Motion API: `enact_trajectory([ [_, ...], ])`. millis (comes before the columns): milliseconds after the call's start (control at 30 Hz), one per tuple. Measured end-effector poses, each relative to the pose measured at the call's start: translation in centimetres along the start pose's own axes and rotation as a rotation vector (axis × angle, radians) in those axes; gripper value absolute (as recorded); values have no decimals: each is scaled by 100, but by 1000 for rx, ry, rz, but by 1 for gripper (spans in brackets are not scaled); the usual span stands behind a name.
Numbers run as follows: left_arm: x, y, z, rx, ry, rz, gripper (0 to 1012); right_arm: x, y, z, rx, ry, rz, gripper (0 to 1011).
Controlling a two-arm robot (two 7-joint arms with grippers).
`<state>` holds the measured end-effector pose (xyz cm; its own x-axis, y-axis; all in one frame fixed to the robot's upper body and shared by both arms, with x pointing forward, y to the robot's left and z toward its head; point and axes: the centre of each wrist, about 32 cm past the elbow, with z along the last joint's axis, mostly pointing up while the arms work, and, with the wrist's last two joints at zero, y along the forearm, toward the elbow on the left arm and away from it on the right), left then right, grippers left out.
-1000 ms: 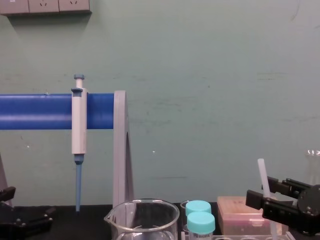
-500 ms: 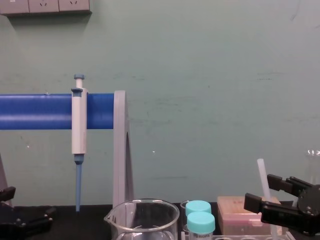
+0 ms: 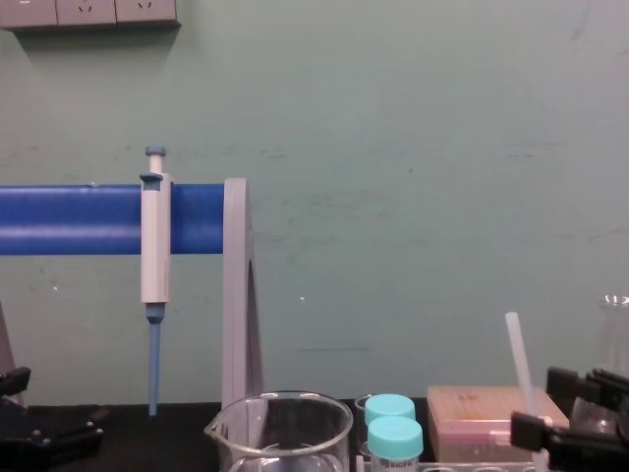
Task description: Pick up the stirring rod with one hand, then place it down.
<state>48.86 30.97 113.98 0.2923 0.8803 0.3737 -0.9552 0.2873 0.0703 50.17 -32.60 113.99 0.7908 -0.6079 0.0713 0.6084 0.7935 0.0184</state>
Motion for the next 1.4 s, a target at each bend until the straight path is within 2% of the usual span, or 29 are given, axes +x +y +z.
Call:
enact_trajectory([
  [300, 0, 0, 0, 0, 0, 0, 1000, 44, -195, 42, -54, -1, 42, 1002],
  [433, 0, 0, 0, 0, 0, 0, 1000, 86, -346, 103, -59, -16, 12, 1002],
  [500, 0, 0, 0, 0, 0, 0, 1000, 97, -386, 123, -51, -25, -23, 1002],
  [633, 0, 0, 0, 0, 0, 0, 1000, 121, -465, 157, -25, -49, -158, 1002],
  [700, 0, 0, 0, 0, 0, 0, 1000, 126, -471, 163, -21, -66, -250, 1002],
  [733, 0, 0, 0, 0, 0, 0, 1000, 124, -456, 164, -19, -80, -318, 1002],
  [800, 0, 0, 0, 0, 0, 0, 1000, 111, -426, 152, -21, -89, -386, 1002],
  [833, 0, 0, 0, 0, 0, 0, 1000, 95, -390, 136, -27, -96, -449, 1002],
  [867, 0, 0, 0, 0, 0, 0, 1000, 95, -390, 136, -27, -96, -449, 1002],
  [900, 0, 0, 0, 0, 0, 0, 1000, 79, -345, 120, -35, -98, -503, 1002],
  [967, 0, 0, 0, 0, 0, 0, 1000, 52, -285, 93, -53, -95, -555, 1002],
  [1200, 0, 0, 0, 0, 0, 0, 1000, -30, -150, 15, -87, -71, -606, 1002],
  [1400, 0, 0, 0, 0, 0, 0, 1000, -47, -129, -1, -96, -67, -612, 1002],
])
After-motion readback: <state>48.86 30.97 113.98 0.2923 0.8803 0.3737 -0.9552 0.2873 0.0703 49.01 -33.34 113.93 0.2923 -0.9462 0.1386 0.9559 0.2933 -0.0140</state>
